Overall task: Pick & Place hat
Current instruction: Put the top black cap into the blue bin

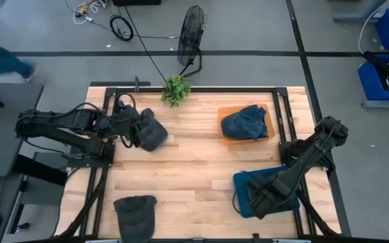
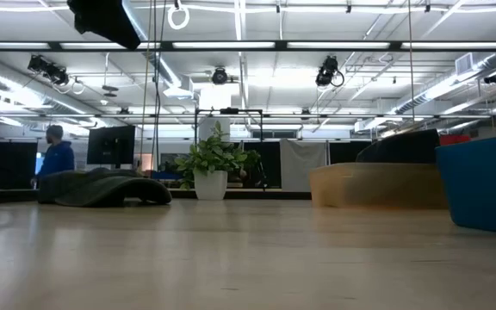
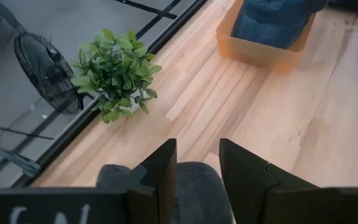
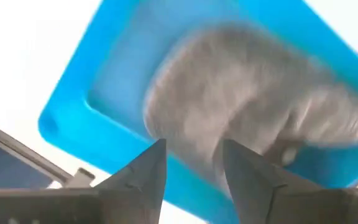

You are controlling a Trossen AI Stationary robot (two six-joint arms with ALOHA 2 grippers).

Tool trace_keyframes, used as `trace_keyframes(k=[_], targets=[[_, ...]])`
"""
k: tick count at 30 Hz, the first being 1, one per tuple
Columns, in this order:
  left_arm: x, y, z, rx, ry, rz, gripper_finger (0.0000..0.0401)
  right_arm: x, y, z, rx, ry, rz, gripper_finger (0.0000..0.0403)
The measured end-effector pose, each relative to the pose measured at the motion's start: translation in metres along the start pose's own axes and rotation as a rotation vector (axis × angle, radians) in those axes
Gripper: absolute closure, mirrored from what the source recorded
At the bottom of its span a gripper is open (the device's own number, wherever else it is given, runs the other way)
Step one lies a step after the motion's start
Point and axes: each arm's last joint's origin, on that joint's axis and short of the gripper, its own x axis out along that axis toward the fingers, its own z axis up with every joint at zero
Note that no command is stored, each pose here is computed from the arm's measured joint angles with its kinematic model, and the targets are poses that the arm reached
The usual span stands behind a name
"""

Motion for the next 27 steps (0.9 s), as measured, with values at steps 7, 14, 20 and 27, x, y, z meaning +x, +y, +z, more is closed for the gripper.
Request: trace_keyframes(k=[7,14,20,27], targets=[[0.000,0.000,-0.004,-0.012,0.055,-0.046,0.0277,-0.035,0.009,0.032,-0.248,-0.447,0.025,0.0241],[0.002,-0.001,-0.009,-0.021,0.128,-0.056,0.0277,-0.045,0.014,0.072,-0.423,-0.803,-0.105,0.0232],[0.001,0.007,-0.016,0.030,0.151,0.086,0.0277,-0.048,0.014,0.115,-0.406,-0.853,-0.099,0.0221],[0.012,0.005,-0.031,-0.005,0.185,0.114,0.0277,-0.036,0.000,0.156,-0.342,-0.782,-0.067,0.0220]])
